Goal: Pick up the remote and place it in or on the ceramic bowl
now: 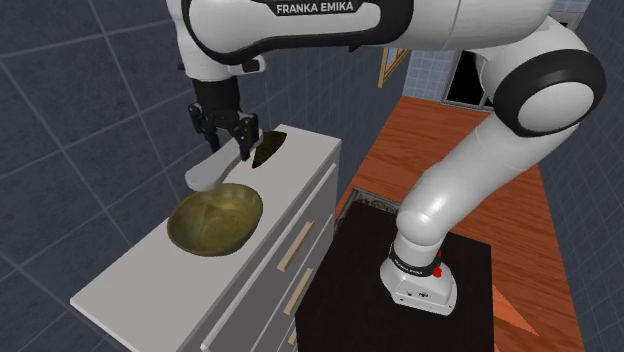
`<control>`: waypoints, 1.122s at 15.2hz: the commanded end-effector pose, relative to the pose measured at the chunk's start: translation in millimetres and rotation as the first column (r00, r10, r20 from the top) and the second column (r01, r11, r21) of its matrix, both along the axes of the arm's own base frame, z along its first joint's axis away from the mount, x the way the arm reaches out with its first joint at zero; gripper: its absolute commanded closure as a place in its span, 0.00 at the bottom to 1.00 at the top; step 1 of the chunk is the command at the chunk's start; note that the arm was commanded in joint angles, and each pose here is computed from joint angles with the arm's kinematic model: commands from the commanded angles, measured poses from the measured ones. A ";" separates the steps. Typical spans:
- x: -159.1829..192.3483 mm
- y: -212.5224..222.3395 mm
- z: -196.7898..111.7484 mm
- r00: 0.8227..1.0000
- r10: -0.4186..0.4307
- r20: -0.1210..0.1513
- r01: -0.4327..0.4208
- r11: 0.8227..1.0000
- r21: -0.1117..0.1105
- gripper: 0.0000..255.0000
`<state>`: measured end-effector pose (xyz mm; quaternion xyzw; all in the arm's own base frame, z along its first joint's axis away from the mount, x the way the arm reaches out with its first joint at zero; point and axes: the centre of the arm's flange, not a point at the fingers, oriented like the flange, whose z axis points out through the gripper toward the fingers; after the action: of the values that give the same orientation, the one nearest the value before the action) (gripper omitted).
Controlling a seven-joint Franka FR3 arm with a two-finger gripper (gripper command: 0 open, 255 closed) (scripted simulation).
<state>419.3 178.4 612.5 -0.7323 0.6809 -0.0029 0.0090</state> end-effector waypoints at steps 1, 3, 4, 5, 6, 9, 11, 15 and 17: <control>-3.0 23.0 2.6 1.000 -0.002 0.000 0.002 1.000 0.000 1.00; -3.9 49.4 3.3 1.000 -0.002 0.000 0.002 1.000 0.000 1.00; -4.4 62.5 3.6 1.000 -0.002 0.000 0.002 1.000 0.000 1.00; -4.8 75.7 3.9 1.000 -0.002 0.000 0.002 1.000 0.000 1.00; -5.4 91.0 4.3 1.000 -0.002 0.000 0.002 1.000 0.000 1.00; -5.4 91.0 -11.6 1.000 -0.002 0.000 0.002 1.000 0.000 1.00; -5.4 91.0 -22.1 1.000 -0.002 0.000 0.002 1.000 0.000 1.00; -5.4 91.0 -43.2 1.000 -0.002 0.000 0.002 1.000 0.000 1.00; -5.4 91.0 -53.8 1.000 -0.002 0.000 0.002 1.000 0.000 1.00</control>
<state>413.7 269.3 563.6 -0.7317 0.6816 -0.0028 0.0088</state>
